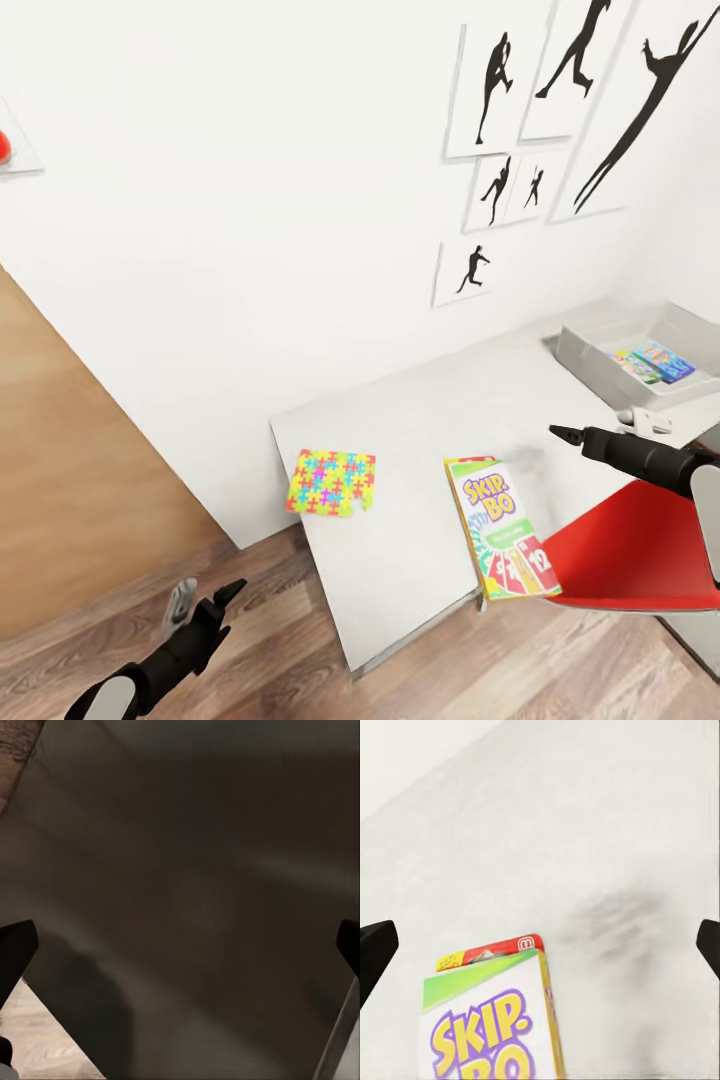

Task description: Put all the toys in the child's room - the three board games (two on the bed and one on the table), the two jigsaw puzzles on the table, and the tennis ball on the table - inside the toy box on the table in the child's room.

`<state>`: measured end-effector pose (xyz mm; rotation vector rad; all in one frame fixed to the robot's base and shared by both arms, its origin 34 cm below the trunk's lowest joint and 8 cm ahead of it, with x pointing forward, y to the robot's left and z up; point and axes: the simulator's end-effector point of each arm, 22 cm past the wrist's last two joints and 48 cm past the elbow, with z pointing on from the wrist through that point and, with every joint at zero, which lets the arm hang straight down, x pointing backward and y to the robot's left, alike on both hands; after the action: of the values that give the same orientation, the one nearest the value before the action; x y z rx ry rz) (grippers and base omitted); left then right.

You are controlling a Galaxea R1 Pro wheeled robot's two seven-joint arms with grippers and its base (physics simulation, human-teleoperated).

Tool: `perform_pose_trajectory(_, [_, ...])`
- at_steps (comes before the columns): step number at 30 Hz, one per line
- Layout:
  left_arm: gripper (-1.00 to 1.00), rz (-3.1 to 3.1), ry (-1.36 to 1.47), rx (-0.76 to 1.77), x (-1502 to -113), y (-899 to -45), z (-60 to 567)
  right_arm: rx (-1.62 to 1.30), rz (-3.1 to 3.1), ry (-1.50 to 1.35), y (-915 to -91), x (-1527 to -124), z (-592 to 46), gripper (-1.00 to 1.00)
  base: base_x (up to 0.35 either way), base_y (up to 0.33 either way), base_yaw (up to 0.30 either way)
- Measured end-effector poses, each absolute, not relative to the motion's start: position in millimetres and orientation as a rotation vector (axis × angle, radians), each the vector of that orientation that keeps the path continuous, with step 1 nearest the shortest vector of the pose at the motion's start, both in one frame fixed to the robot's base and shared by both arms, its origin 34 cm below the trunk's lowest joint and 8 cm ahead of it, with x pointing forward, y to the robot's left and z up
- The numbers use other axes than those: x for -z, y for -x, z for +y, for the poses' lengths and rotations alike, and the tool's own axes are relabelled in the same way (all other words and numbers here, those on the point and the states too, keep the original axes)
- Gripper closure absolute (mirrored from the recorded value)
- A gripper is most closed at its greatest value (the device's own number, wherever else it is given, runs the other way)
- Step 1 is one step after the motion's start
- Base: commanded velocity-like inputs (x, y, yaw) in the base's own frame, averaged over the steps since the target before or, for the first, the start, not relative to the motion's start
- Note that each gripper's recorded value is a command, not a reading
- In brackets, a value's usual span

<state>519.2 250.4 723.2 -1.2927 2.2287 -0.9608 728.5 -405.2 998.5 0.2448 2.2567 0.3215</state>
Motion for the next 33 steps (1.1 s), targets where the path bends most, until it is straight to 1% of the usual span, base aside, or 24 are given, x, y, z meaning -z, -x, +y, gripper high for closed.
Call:
perform_pose_trajectory(14, [-1.00,2.237,1.320,0.952,-716,-512,252,-0.325,2.258,-0.245,-728,-997,-404,-1.00,0.000,0.001,-0.287])
perform_pose_trajectory(19, [-1.00,2.242,1.336,0.948,-712,-507,253,-0.327,2.259,-0.245,-728,-997,-402,-1.00,0.000,0.065,-0.287])
perform_pose_trajectory(27, [-1.00,2.229,1.383,0.925,-706,-500,264,-0.333,2.261,-0.243,-728,-995,-400,-1.00,0.000,0.229,-0.281])
perform_pose_trajectory(33, [-1.00,2.195,1.488,0.879,-694,-484,285,-0.334,2.259,-0.238,-727,-996,-398,-1.00,0.000,0.308,-0.133])
